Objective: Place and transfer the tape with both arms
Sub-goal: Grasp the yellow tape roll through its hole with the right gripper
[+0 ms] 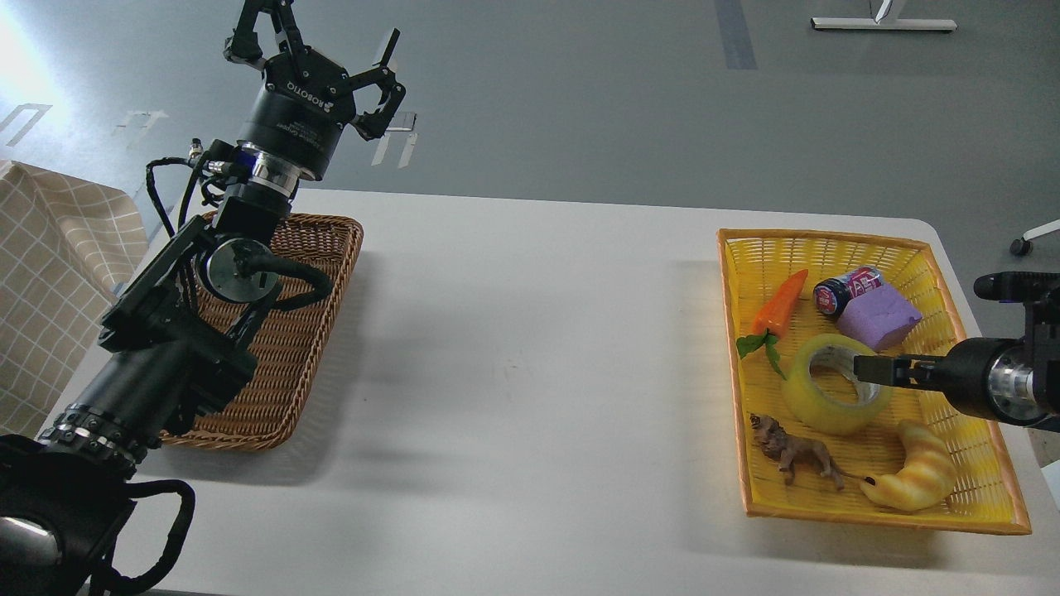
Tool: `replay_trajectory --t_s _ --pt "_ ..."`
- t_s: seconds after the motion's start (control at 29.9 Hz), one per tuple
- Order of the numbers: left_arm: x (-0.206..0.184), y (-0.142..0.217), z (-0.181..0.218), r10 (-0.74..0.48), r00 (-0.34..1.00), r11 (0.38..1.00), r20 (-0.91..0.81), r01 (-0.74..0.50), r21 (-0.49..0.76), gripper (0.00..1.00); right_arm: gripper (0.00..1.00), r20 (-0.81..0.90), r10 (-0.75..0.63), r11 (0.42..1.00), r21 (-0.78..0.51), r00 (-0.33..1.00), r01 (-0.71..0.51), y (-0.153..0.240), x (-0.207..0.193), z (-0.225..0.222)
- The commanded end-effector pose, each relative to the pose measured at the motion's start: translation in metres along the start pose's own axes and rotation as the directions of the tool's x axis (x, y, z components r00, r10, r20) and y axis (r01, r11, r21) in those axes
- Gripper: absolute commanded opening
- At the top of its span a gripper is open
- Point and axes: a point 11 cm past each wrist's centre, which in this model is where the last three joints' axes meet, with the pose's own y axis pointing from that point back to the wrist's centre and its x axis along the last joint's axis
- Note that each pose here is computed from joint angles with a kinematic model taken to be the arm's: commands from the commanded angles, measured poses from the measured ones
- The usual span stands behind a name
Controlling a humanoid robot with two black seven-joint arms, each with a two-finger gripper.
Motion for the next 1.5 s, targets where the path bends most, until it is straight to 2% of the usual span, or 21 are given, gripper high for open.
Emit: replay_trajectory --t_s 0.0,0.33,0.64,0.7,0.84,0.97,1.04,1.17,1.47 --pt "0.000 0.000 0.000 0.001 1.000 1.000 0.000 -0.001 -0.001 0.98 0.82 0.010 -0.006 1.000 -0.010 1.000 0.006 -0.003 -0.002 0.003" --pt "0.001 0.001 0.000 0.002 1.000 1.000 0.001 -0.002 0.000 0.98 0.78 0.023 -0.016 1.000 -0.012 1.000 0.016 -0.012 -0.005 0.002" --pt "0.001 0.001 0.000 0.004 1.000 1.000 0.002 -0.004 0.000 0.98 0.70 0.019 -0.031 0.999 -0.014 0.999 0.032 -0.021 -0.011 0.000" --pt "0.001 0.001 0.000 0.004 1.000 1.000 0.000 -0.004 -0.001 0.98 0.61 0.017 -0.041 0.999 -0.017 0.999 0.041 -0.023 -0.014 0.000" --pt "0.001 0.001 0.000 0.004 1.000 1.000 0.000 -0.004 -0.001 0.98 0.59 0.016 -0.045 0.999 -0.020 0.999 0.045 -0.024 -0.015 0.001" --pt "0.002 0.001 0.001 0.006 1.000 1.000 0.002 -0.006 0.000 0.98 0.48 0.017 -0.046 0.999 -0.016 0.999 0.046 -0.024 -0.015 0.000" --pt "0.002 0.001 0.000 0.006 1.000 1.000 0.001 -0.006 0.000 0.98 0.47 0.016 -0.043 0.999 -0.016 0.999 0.043 -0.024 -0.014 -0.001" --pt "0.002 0.001 0.000 0.005 1.000 1.000 -0.001 -0.005 0.000 0.98 0.38 0.015 -0.043 0.999 -0.016 0.999 0.043 -0.024 -0.014 -0.001" --pt "0.002 0.001 0.000 0.007 1.000 1.000 0.000 -0.007 0.000 0.98 0.26 0.019 -0.044 0.999 -0.008 0.999 0.044 -0.027 -0.014 -0.004"
